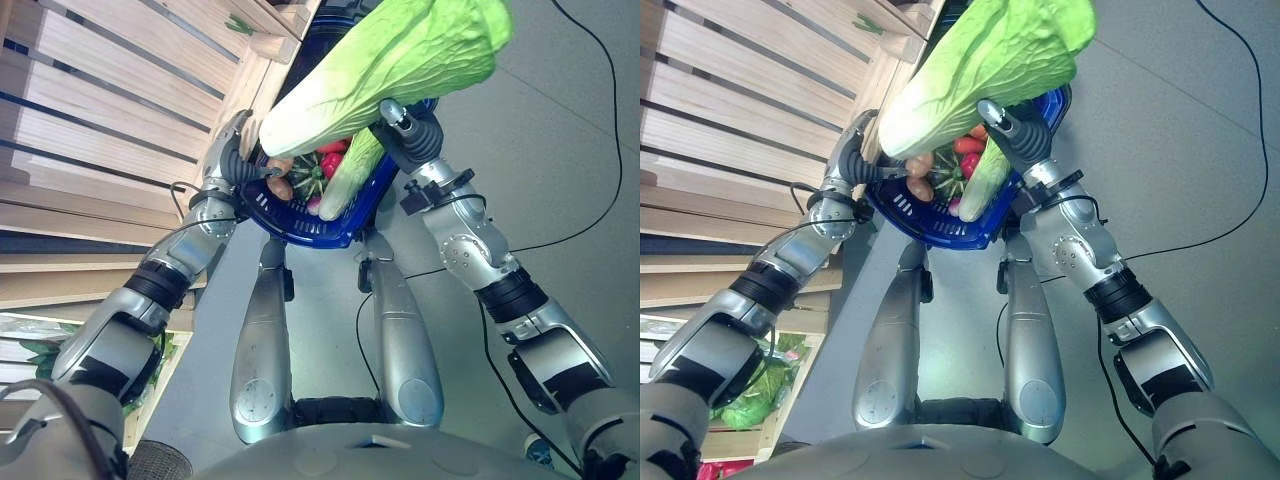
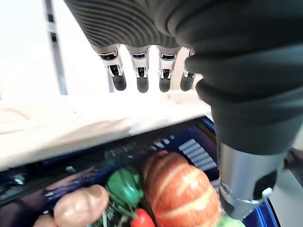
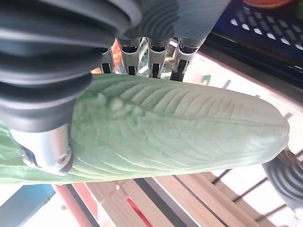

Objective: Pick up fruits and vegetables into the basket

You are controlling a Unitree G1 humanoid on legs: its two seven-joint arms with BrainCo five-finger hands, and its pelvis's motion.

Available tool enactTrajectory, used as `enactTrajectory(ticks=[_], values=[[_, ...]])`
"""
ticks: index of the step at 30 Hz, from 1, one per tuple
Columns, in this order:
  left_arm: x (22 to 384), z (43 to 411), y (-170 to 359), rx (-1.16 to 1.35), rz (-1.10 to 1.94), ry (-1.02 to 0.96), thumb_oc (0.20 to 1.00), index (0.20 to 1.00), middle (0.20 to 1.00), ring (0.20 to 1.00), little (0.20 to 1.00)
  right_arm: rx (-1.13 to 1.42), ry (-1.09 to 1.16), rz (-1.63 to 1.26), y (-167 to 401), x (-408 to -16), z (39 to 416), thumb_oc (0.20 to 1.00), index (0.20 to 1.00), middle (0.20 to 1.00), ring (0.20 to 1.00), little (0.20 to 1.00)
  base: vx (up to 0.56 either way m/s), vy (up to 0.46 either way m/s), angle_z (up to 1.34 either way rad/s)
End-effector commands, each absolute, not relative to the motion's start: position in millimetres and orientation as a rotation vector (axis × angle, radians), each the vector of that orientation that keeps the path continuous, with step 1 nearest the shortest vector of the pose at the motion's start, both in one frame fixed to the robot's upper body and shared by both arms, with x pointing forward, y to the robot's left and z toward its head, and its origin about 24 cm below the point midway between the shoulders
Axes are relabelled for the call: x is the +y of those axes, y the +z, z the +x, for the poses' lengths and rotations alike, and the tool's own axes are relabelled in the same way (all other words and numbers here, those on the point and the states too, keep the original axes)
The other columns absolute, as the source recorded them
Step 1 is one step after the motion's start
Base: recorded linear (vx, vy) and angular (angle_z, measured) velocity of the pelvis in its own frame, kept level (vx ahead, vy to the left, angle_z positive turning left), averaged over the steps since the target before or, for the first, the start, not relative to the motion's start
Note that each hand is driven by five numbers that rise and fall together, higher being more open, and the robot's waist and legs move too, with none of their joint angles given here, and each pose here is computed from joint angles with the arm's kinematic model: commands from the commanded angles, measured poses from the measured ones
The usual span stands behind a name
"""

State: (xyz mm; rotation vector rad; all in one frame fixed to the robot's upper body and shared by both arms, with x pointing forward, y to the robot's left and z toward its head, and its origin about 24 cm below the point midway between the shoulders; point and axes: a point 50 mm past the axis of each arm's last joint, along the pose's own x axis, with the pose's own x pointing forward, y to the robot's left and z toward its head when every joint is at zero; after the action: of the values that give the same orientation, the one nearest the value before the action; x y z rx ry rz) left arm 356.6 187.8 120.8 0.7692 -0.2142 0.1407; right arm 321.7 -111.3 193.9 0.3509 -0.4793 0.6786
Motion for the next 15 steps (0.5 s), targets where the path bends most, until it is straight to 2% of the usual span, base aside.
enactTrajectory(ticks=[1,7,15], values=[[198,353,123,-0.259,0.613,0.261,1.000,1.000,1.000,1.000,1.000,-0.701,0.745,0.397,227,-106,298,0.200,0.200,0.200,0.200,0.200,0.00,0.000,0.00],[212,352,127,-0.295,0.482,0.391,1.000,1.000,1.000,1.000,1.000,-0.707,0.699,0.386,228,-113,300,0.200,0.200,0.200,0.200,0.200,0.00,0.000,0.00],[223,350,136,-0.386,0.303,0.478,1.000,1.000,1.000,1.000,1.000,-0.649,0.513,0.352,217,-127,314,0.200,0.200,0.200,0.200,0.200,0.00,0.000,0.00]])
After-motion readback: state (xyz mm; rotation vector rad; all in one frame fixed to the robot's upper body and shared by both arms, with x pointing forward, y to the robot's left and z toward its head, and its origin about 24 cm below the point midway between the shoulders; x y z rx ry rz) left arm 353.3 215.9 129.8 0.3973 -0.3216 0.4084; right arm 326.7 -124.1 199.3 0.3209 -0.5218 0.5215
